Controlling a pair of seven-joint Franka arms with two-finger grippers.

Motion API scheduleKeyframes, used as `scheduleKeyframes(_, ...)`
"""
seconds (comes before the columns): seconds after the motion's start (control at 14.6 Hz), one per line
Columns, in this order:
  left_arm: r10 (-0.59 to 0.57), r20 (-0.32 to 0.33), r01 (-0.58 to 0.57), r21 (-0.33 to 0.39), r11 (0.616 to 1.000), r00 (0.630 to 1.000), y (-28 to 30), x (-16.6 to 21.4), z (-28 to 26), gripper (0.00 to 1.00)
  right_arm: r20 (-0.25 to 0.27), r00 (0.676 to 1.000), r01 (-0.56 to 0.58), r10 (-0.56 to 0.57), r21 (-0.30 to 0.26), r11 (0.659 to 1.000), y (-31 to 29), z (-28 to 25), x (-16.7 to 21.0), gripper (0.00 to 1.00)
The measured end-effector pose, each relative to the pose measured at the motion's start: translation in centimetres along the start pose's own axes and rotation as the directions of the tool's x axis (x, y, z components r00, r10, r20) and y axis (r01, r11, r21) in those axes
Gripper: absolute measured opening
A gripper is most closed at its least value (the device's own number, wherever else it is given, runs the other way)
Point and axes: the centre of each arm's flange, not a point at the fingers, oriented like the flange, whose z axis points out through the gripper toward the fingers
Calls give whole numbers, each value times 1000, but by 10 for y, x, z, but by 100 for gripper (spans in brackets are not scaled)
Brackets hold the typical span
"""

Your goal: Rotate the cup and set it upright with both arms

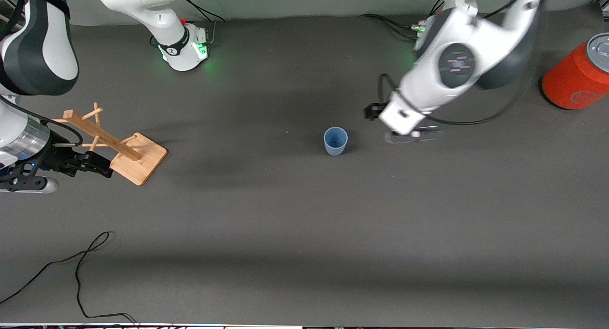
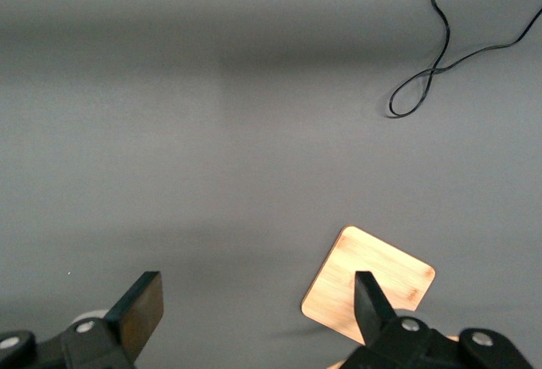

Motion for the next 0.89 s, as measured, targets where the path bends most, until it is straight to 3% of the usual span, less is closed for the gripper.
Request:
scheduleKeyframes(0.21,23,-7,-23,-21,1000,1000,-71,20,-41,100,-11,1000,2,-2,5,1000,0,-14,-4,100)
scheduleKeyframes(0.48,72,-74,-70,34,997,995,-140,29,-74,100,-28,1000,3,-3,9,1000,0,-27,-6,100)
scheduleKeyframes(0.69,97,-114,-94,33,995,989,-183,34,-96,100,34,999,14,-14,7,1000,-2,-34,-14,100)
scheduleKeyframes(0.89,94,-164,-92,25,995,982,-210,36,-126,100,52,998,27,-28,8,1000,-7,-54,-18,100)
